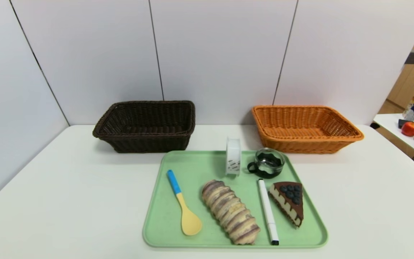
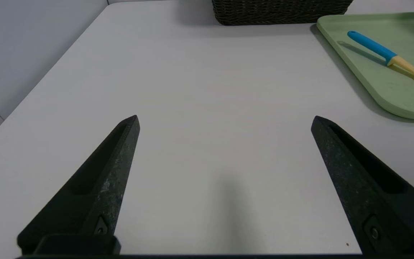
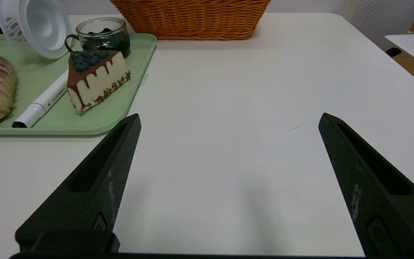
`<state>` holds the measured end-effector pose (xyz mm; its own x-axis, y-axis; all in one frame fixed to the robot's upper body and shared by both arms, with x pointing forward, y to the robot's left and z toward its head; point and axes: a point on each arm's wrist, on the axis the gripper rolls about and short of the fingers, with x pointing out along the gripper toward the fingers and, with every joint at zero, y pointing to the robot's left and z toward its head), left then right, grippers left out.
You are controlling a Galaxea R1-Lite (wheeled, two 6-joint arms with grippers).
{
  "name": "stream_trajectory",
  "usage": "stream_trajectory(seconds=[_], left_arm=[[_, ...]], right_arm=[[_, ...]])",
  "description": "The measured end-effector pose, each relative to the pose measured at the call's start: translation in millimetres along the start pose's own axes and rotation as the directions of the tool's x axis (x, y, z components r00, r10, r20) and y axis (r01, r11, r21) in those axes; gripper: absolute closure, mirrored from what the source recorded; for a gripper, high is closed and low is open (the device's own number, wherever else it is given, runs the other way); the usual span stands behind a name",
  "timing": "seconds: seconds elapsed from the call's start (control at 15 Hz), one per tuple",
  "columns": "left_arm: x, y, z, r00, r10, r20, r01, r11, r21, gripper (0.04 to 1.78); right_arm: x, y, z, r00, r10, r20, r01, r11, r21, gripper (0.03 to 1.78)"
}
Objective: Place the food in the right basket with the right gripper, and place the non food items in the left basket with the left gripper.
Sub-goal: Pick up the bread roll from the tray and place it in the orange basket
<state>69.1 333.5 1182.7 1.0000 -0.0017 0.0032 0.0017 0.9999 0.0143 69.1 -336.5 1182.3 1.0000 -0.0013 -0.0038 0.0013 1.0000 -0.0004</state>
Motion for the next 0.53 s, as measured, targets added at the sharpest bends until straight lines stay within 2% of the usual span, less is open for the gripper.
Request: stream_trajectory(seconds=[0.13, 0.27, 0.4, 0.53], left_arm=[[-0.8, -0.5, 2.3, 1.0, -0.024, 0.001, 0.024, 0.999, 0.039, 0.13], [-4.2, -0.9, 21.7, 0.998, -0.051, 0.02, 0.05, 0.998, 0.046, 0.13], [-3.7, -0.5, 54.1, 0.998, -0.063, 0.008, 0.063, 0.997, 0.034, 0.13], [6.9, 0.1, 96.9, 0.997, -0.072, -0.016, 0.072, 0.997, 0.019, 0.13]], right_arm=[[0.1, 0.0, 0.2, 1.0, 0.0, -0.006, 0.0, 1.0, -0.01, 0.1], [-1.4, 0.4, 7.4, 1.0, 0.018, -0.021, -0.019, 0.999, -0.03, 0.1], [-7.3, 1.3, 40.1, 0.998, 0.058, -0.015, -0.059, 0.998, -0.007, 0.1], [-12.8, 2.3, 101.1, 0.995, 0.103, -0.019, -0.102, 0.994, 0.045, 0.1]])
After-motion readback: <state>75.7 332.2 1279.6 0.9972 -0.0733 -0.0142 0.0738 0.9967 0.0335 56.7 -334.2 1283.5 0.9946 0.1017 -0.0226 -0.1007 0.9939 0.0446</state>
